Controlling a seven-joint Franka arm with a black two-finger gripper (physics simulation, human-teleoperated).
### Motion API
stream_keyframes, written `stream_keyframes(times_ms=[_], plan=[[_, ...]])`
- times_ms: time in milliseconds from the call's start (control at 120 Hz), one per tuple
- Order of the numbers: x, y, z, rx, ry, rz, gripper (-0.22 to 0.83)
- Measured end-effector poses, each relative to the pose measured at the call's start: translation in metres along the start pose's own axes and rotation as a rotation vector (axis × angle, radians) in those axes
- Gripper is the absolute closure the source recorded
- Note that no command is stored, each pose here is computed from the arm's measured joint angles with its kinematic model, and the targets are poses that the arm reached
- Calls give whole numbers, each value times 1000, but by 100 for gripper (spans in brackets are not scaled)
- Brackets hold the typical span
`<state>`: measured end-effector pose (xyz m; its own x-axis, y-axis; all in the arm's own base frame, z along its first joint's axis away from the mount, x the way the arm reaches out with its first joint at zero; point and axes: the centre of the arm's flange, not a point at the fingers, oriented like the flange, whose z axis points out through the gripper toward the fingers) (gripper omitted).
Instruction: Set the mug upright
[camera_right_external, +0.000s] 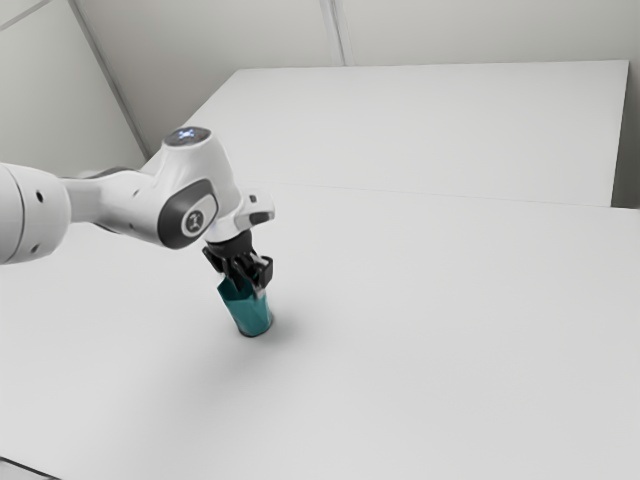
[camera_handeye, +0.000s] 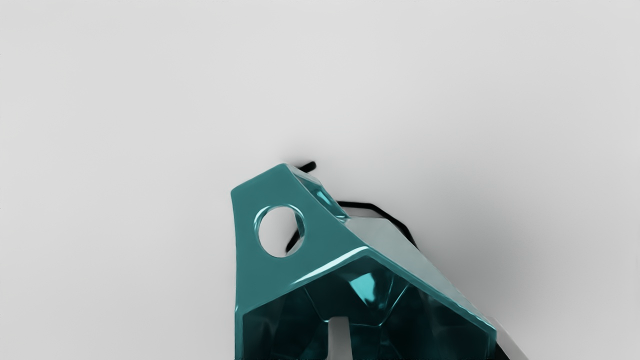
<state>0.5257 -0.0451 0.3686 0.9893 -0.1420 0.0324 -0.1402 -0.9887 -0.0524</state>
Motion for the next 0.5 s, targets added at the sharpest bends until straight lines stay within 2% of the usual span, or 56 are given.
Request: stream_keyframes(times_ms=[208,350,500], plan=[[6,3,-34,-3,56,3,40],[27,7,-84,-12,103,4,36],[59,5,-144,-24,115,-6,20]])
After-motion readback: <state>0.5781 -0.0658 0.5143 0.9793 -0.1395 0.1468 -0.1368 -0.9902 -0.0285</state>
